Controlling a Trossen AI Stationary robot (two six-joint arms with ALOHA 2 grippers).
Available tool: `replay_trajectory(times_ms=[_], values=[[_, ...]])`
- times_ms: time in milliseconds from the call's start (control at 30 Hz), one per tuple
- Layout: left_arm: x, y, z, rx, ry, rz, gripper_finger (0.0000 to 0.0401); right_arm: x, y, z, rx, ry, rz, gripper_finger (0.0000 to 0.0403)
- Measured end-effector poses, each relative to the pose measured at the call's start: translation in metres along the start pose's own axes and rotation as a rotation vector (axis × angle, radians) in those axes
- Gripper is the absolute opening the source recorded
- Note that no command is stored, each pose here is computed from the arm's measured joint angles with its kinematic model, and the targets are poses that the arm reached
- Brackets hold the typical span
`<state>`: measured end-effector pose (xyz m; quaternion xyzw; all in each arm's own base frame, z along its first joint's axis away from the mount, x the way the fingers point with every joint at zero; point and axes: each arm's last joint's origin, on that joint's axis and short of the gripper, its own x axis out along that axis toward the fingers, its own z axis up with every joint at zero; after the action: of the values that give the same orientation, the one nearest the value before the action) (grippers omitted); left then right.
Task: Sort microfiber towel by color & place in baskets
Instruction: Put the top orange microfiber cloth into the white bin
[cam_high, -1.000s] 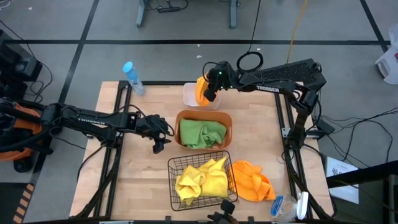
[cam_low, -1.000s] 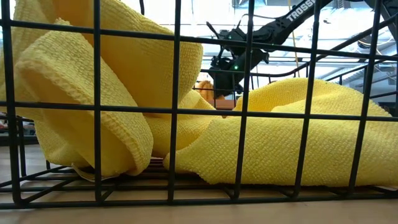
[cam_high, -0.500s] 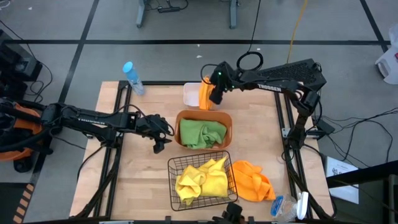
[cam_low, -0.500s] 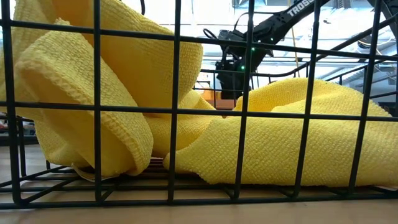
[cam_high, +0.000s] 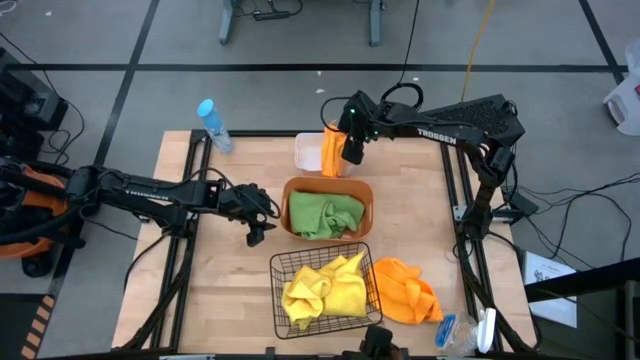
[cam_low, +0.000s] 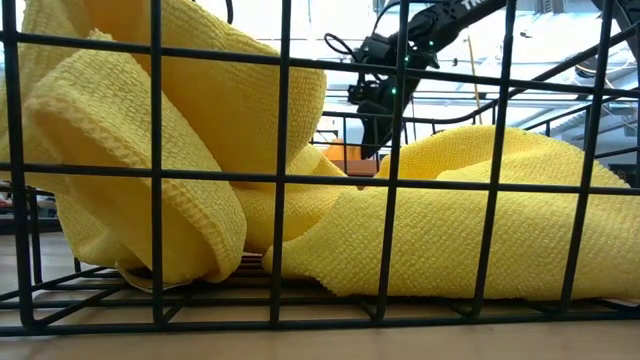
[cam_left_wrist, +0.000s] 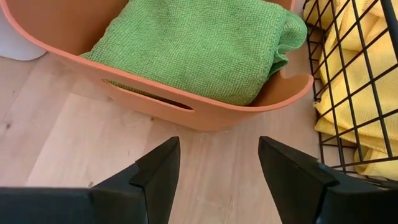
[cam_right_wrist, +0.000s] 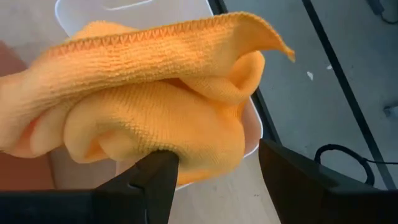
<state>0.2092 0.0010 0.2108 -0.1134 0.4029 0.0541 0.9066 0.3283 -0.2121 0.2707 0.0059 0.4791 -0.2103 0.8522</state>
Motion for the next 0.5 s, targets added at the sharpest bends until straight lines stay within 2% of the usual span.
replay_trajectory(times_ms=[333, 500], values=[[0.000, 0.000, 0.000, 0.023, 0.000, 0.001, 0.0223, -0.010, -0.002, -0.002, -0.074, 0.020, 0.015, 0.0230], [0.000, 0.000, 0.000, 0.024, 0.000, 0.001, 0.0223, -0.035, 0.001, -0.001, -0.076, -0.039, 0.095, 0.0197]])
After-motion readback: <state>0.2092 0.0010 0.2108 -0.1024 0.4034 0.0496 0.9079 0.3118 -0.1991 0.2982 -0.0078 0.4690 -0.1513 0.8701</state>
